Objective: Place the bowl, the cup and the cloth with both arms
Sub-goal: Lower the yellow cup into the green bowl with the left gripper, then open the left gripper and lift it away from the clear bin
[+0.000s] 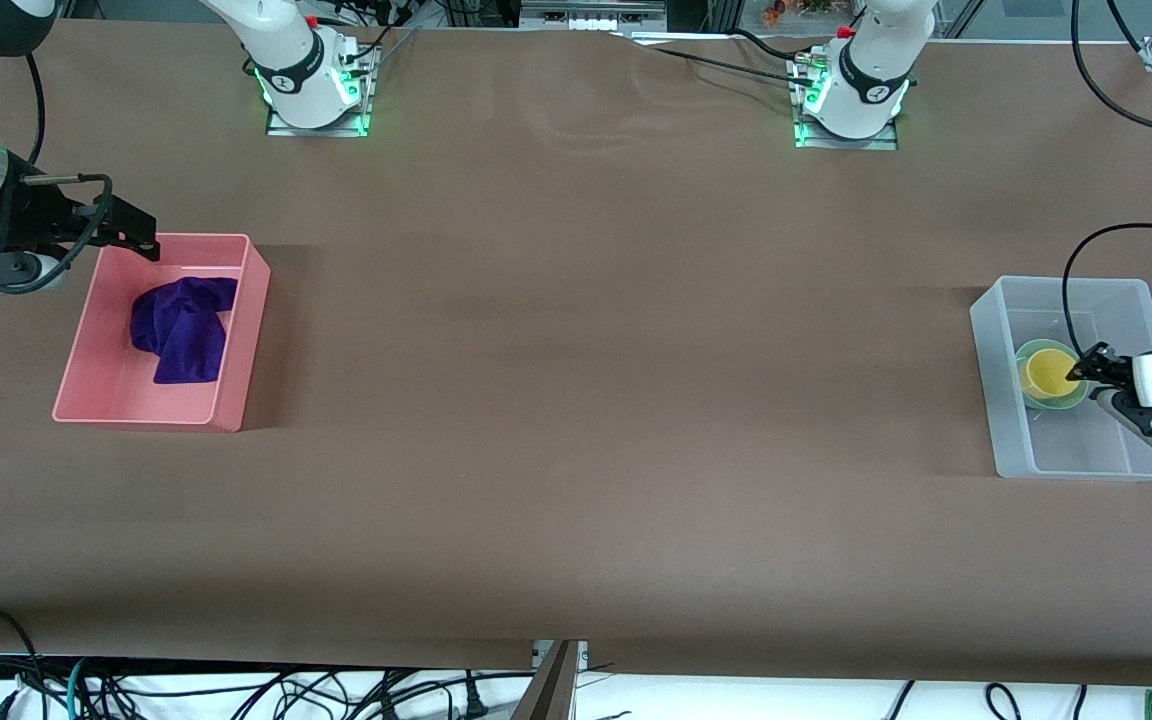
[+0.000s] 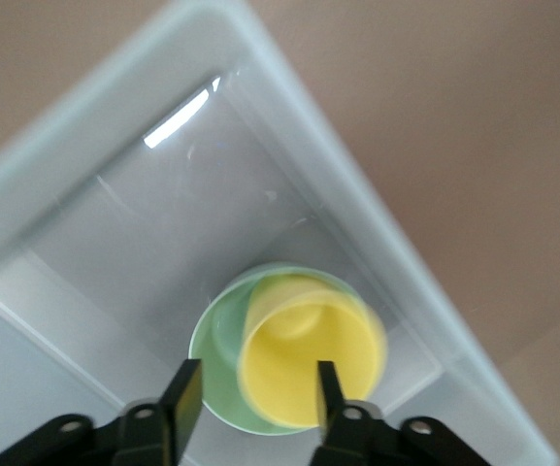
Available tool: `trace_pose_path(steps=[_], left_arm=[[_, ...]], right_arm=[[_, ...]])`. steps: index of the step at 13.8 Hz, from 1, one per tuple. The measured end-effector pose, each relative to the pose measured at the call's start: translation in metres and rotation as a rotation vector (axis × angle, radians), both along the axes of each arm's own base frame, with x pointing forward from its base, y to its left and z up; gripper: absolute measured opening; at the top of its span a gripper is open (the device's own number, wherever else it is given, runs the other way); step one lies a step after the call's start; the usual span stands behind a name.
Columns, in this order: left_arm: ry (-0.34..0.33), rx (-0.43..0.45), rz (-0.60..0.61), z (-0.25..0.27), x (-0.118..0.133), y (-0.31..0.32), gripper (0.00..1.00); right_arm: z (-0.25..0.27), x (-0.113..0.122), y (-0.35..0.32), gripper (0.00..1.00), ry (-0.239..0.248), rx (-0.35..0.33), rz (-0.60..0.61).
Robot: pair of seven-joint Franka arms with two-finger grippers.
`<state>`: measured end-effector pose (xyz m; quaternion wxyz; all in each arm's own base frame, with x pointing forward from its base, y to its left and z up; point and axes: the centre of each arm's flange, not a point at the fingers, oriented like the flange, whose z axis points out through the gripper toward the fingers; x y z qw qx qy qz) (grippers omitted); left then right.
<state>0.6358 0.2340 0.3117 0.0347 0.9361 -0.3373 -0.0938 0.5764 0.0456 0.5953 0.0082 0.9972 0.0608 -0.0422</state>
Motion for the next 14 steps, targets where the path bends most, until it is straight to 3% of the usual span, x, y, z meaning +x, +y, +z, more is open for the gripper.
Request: trace_pose_path(steps=[4,8,12,14], left_arm=[[-0.055,0.031,0.031,0.116,0.011,-0.129,1.0],[-0.066,0.069,0.169,0.175,-0.006,-0.263,1.0],[-0.091,0.106,0.305,0.198,-0.018,-0.296,1.0],[-0.112,0.051,0.409,0.218,-0.023,-0.292,1.0]], right_arm=[[0.0,0.0,0.001,1.0,0.0,0.0,0.001],[0.0,0.0,0.0,1.0,0.0,0.0,0.001],[0.0,0.0,0.0,1.0,-0.001,0.0,0.001],[0.0,0.0,0.0,1.0,0.0,0.0,0.001]])
